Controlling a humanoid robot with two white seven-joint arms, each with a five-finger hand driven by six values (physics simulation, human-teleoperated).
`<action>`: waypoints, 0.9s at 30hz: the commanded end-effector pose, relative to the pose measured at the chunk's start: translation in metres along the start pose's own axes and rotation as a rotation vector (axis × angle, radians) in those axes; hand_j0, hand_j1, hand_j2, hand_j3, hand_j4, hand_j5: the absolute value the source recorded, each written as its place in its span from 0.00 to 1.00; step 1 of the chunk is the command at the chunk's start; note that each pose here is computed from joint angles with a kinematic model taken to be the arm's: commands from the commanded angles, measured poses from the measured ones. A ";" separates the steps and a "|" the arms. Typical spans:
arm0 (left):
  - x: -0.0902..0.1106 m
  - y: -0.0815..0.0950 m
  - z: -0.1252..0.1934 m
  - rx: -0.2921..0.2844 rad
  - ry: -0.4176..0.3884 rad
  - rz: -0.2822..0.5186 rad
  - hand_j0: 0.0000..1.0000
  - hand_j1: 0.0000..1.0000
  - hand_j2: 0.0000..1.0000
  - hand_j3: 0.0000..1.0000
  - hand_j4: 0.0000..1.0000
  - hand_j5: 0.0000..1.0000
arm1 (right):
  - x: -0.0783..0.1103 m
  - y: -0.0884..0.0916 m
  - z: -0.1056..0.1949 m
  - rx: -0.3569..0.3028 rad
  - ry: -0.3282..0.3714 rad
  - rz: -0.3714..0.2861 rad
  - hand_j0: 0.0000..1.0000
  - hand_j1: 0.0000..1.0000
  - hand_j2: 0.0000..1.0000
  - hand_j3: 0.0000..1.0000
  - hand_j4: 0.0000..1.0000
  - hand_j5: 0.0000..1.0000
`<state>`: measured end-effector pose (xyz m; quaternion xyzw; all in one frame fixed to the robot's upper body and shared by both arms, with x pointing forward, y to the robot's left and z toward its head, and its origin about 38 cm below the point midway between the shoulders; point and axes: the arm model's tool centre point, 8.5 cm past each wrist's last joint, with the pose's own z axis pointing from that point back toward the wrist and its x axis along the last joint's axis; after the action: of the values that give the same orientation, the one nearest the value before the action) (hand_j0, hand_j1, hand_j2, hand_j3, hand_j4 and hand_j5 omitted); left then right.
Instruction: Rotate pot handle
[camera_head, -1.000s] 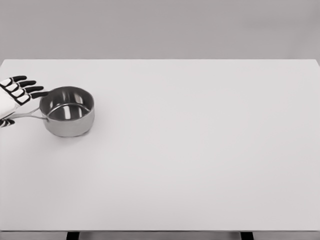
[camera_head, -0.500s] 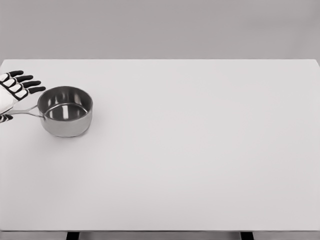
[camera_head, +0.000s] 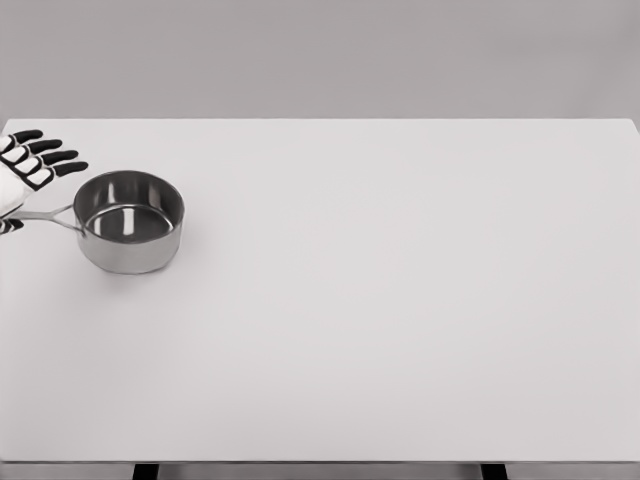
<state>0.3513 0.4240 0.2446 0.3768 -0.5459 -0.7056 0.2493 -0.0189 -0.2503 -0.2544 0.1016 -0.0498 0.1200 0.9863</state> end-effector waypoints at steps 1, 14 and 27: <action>-0.001 -0.002 0.000 -0.002 0.005 0.006 1.00 1.00 1.00 1.00 1.00 1.00 | 0.000 0.000 0.000 0.000 0.000 0.000 1.00 1.00 1.00 1.00 1.00 1.00; -0.001 -0.002 -0.002 -0.001 0.010 -0.001 1.00 1.00 1.00 1.00 1.00 1.00 | 0.000 0.000 0.000 0.000 0.000 0.000 1.00 1.00 1.00 1.00 1.00 1.00; 0.000 -0.005 -0.004 0.004 0.014 0.003 1.00 1.00 1.00 1.00 1.00 1.00 | 0.000 0.000 0.000 0.000 0.000 0.000 1.00 1.00 1.00 1.00 1.00 1.00</action>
<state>0.3546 0.4234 0.2396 0.3812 -0.5439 -0.7036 0.2528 -0.0189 -0.2503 -0.2544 0.1016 -0.0498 0.1200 0.9863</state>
